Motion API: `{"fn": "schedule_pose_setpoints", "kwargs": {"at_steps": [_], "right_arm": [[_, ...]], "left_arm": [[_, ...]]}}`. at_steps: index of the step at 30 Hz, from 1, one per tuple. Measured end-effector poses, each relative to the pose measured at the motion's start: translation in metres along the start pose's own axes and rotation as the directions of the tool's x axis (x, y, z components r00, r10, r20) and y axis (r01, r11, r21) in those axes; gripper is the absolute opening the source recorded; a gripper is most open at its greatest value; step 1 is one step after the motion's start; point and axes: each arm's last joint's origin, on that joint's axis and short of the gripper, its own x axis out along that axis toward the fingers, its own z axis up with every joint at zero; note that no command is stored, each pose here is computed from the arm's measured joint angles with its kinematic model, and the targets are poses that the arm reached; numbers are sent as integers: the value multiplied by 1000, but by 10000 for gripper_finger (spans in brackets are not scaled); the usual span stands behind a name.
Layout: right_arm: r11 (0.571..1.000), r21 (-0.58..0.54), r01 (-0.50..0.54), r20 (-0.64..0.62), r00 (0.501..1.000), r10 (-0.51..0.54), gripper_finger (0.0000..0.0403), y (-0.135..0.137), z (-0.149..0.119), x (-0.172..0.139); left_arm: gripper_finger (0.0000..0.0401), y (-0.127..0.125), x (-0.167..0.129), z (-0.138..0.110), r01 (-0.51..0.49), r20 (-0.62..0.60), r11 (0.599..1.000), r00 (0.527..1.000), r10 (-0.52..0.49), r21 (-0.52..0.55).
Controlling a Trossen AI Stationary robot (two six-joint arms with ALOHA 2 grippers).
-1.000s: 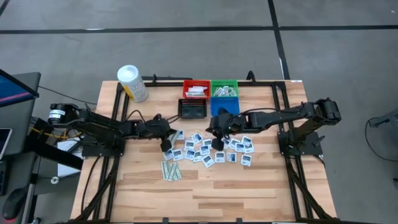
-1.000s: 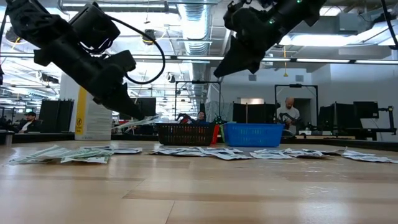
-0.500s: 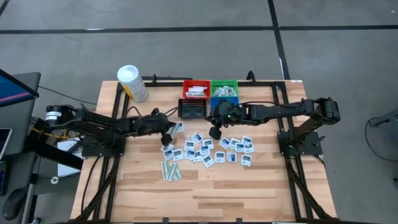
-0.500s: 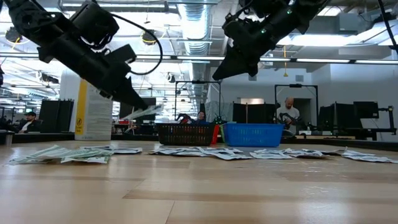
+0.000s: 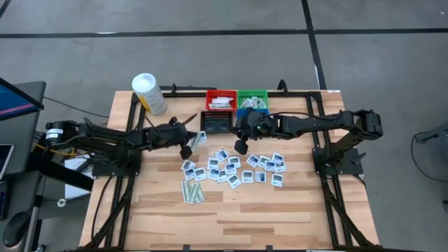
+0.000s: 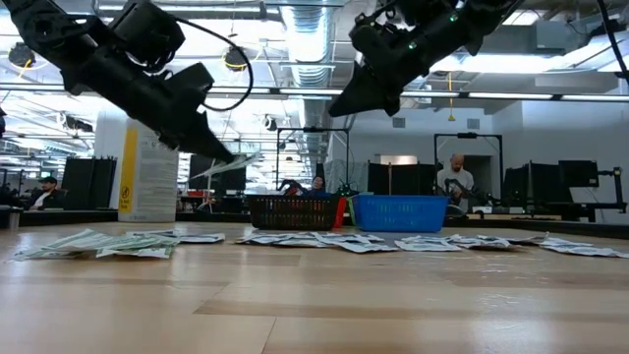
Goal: Pick & Place First Aid Supplies
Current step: Put the bandage into the red basket
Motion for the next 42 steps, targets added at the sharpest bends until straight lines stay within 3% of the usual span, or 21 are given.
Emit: {"fn": "schedule_pose_setpoints", "kwargs": {"at_steps": [10,21,36,42], "right_arm": [[1000,-1,-21,8,1000,21,6,3,1,0],[998,-22,-56,-4,998,56,6,15,-1,-2],[995,-44,-93,-7,996,93,6,29,-3,-5],[995,-44,-92,-7,996,92,6,29,-3,-5]], "left_arm": [[7,-3,0,-12,109,-126,993,985,-115,-54],[6,-3,13,-29,296,-251,952,930,-270,74],[12,-7,29,-41,294,-288,955,918,-271,39],[41,-6,29,-41,259,-287,964,929,-233,56]]}}
